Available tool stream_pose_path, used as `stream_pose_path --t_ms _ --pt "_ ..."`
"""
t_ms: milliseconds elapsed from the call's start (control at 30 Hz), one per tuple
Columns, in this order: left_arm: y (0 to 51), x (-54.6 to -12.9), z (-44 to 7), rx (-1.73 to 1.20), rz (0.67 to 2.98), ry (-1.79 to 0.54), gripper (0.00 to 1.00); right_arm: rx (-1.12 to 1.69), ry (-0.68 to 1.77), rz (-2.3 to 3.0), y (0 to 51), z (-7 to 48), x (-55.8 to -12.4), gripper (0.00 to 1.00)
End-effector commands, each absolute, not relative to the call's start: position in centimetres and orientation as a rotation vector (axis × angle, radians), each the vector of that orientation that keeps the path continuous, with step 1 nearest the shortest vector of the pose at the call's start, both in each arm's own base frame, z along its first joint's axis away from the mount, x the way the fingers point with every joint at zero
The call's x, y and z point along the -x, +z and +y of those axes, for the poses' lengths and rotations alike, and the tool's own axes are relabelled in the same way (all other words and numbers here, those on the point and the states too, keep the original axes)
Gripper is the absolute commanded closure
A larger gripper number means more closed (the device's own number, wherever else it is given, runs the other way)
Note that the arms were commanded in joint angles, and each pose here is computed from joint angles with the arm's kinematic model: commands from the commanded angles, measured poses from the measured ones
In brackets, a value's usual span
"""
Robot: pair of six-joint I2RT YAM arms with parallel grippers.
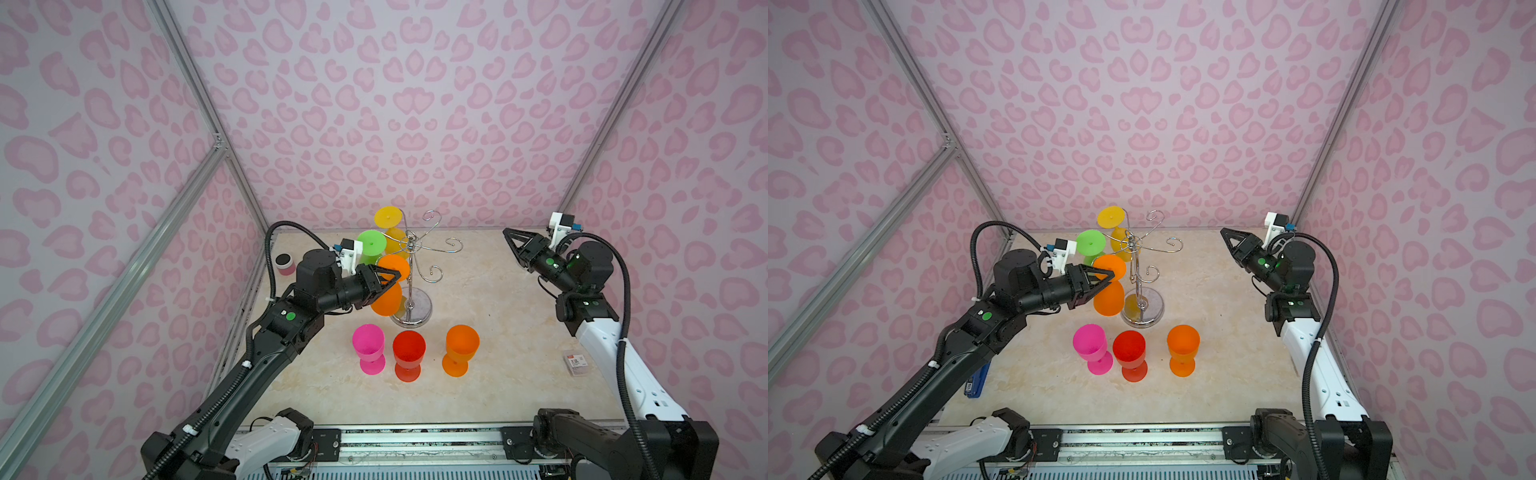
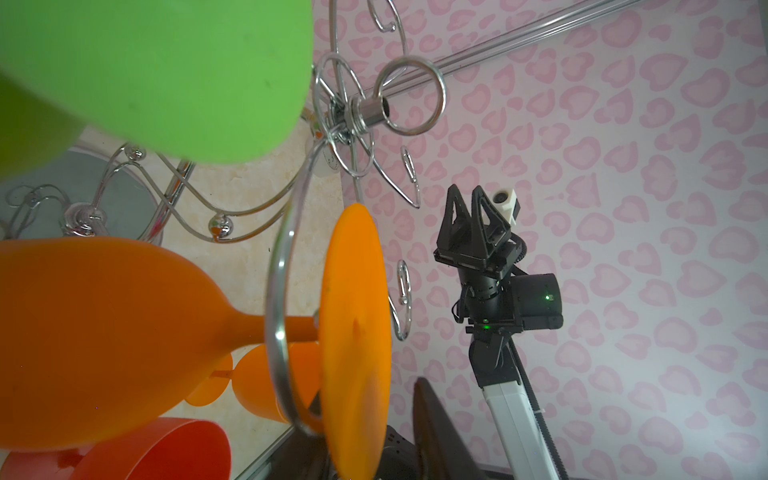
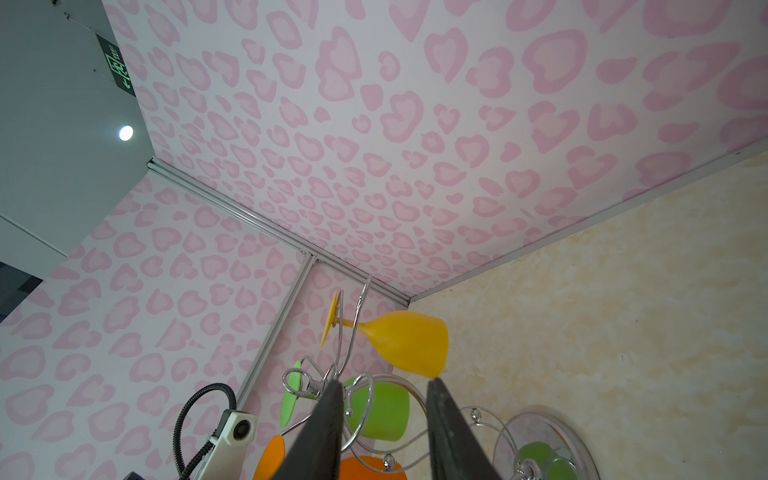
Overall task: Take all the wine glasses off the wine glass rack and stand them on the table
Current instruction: 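Close the left gripper on the orange glass's base disc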
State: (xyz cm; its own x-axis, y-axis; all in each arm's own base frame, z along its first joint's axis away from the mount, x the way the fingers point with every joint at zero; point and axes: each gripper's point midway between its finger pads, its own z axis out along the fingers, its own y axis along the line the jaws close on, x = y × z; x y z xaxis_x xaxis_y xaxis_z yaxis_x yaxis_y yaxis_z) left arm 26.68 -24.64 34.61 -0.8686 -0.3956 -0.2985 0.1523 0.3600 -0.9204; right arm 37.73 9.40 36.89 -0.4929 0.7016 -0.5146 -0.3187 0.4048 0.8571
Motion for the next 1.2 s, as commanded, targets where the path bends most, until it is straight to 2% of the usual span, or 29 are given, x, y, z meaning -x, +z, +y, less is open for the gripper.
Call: stream_pose_path --t_ms 0,367,967,1167 --pt "35.44 -26.53 -24.76 0.192 2.118 -1.554 0.65 -0.316 1.292 1.647 37.32 9.48 -37.62 0.65" --pt "36.05 -26.03 -25.13 0.184 2.110 -1.579 0.65 -0.321 1.299 1.642 37.32 9.37 -37.62 0.65" --pt "35.45 -26.58 -25.45 0.206 2.136 -1.572 0.81 -0.329 1.306 1.629 37.27 8.81 -37.42 0.65" --pt "35.57 -26.62 -25.01 0.238 2.126 -1.558 0.75 -0.329 1.309 1.629 37.17 8.79 -37.44 0.65"
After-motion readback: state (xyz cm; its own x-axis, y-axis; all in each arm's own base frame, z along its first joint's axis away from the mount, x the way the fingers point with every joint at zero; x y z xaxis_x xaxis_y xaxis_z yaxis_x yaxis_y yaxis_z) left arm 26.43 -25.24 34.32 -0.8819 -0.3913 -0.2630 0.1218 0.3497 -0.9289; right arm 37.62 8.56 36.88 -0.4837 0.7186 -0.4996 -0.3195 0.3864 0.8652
